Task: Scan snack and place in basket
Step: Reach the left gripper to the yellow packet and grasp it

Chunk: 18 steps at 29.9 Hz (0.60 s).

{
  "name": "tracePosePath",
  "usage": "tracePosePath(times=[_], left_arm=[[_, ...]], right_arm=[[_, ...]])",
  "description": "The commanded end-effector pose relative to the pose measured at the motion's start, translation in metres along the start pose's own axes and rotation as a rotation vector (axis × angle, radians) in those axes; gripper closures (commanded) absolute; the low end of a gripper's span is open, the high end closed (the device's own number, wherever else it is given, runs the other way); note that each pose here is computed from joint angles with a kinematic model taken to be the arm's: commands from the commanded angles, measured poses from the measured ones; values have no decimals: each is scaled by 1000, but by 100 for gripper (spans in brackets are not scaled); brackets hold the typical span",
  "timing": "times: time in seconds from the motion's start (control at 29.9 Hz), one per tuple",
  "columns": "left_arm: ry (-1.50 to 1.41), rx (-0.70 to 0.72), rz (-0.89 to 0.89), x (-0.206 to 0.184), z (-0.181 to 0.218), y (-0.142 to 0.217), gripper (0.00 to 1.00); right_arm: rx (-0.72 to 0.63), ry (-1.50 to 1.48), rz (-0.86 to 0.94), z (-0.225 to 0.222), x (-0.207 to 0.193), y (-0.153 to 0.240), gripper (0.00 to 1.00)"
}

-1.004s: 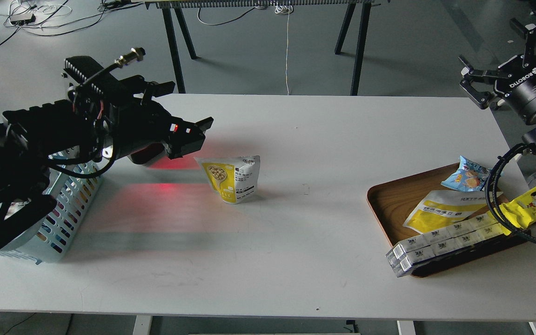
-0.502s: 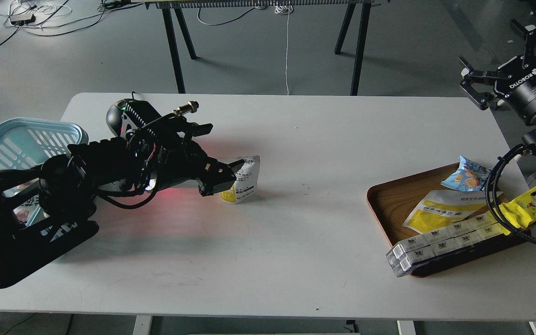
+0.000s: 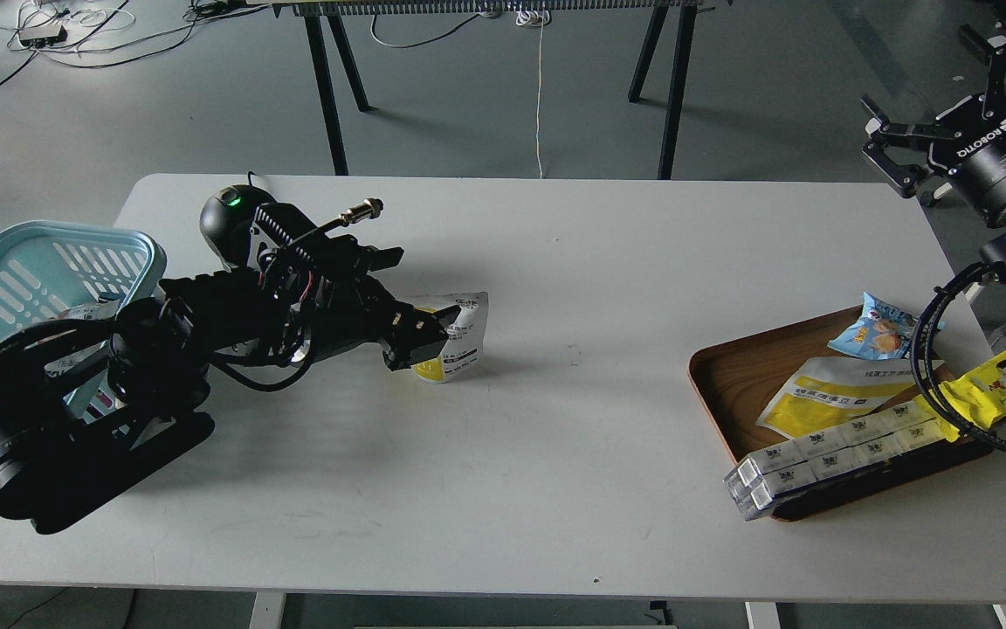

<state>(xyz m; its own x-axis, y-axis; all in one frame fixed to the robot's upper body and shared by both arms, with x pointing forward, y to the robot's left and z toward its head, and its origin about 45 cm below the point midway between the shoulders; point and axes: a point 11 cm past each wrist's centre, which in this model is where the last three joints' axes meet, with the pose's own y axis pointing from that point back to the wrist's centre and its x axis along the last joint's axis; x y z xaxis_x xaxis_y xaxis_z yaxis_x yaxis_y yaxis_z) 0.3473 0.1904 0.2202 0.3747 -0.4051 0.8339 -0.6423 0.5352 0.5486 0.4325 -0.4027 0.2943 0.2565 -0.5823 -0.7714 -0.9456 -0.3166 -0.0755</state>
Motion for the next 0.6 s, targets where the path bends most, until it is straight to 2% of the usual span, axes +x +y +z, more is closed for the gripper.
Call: tracePosePath(times=[0.0,0.37,0.57], left_arm=[[4,-3,-3,-3,0,-2,10],[11,-25,-17,-11,4,-3,55],[18,-32,-32,-16,3,-2,69]], right_arm=[[-2,0,2,1,1,0,4],[-8,1,3,2,1,0,4],[-8,2,2,2,1,1,4]])
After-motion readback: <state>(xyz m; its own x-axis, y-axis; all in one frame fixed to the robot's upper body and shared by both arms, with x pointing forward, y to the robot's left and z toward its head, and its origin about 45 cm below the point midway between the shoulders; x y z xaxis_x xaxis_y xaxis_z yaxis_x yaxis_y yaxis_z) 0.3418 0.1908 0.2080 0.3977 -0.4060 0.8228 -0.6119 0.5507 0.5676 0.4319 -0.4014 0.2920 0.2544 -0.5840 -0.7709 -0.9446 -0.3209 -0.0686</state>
